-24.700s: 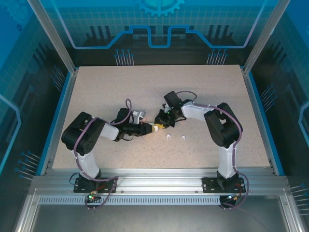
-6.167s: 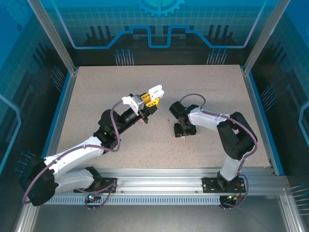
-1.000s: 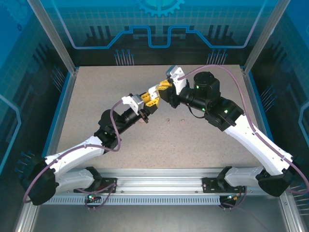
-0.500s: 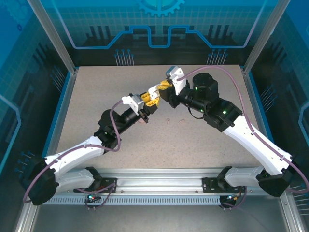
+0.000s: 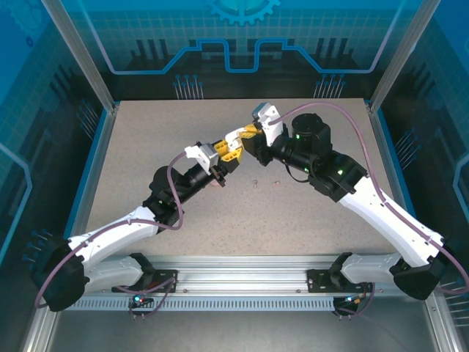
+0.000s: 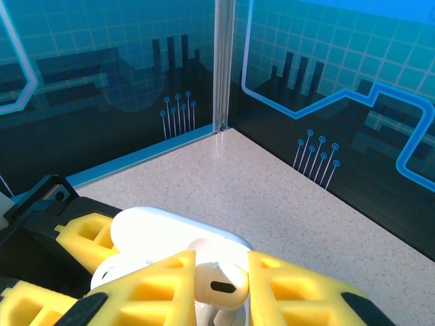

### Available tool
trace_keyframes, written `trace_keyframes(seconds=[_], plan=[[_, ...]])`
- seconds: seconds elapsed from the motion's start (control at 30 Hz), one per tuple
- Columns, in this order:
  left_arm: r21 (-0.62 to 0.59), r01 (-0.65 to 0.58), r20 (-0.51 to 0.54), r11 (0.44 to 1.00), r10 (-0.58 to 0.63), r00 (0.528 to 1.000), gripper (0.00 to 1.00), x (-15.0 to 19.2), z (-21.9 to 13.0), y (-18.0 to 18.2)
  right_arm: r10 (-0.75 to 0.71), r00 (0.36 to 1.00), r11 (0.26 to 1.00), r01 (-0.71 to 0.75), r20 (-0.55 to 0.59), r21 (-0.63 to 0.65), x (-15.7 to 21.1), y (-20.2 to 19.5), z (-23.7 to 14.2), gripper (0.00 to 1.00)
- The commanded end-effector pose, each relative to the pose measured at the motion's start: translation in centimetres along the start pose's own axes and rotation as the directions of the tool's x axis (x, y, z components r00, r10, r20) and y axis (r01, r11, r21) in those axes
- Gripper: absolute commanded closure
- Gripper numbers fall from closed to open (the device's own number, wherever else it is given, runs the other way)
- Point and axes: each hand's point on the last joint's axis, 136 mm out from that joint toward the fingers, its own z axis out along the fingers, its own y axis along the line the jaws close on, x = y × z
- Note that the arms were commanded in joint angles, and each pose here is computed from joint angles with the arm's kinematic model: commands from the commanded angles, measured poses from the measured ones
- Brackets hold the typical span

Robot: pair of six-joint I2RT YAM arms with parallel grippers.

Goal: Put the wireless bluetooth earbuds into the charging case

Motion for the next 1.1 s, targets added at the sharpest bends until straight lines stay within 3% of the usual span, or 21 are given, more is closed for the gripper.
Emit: trace_keyframes(seconds=[0.0,0.7,1.07], plan=[[0.006,0.001,0.089,1.000,-0.002,0.996,1.00,-3.2,0.3,-0.1,-0.012,0.999,1.000,0.012,0.041,-0.011,-1.0,0.6,-0.6,0.78],[0.006,0.002,0.091,1.000,-0.003,0.996,1.00,-3.2,0.5,-0.1,-0.001,0.999,1.000,0.003,0.054,-0.025,-1.2,0.9,-1.1,0.59],[0.005,0.005,0.088,1.000,-0.005,0.996,1.00,-3.0,0.6,-0.1,0.003,0.998,1.000,-0.003,0.066,-0.005,-1.3,0.7,-2.3,0.55]])
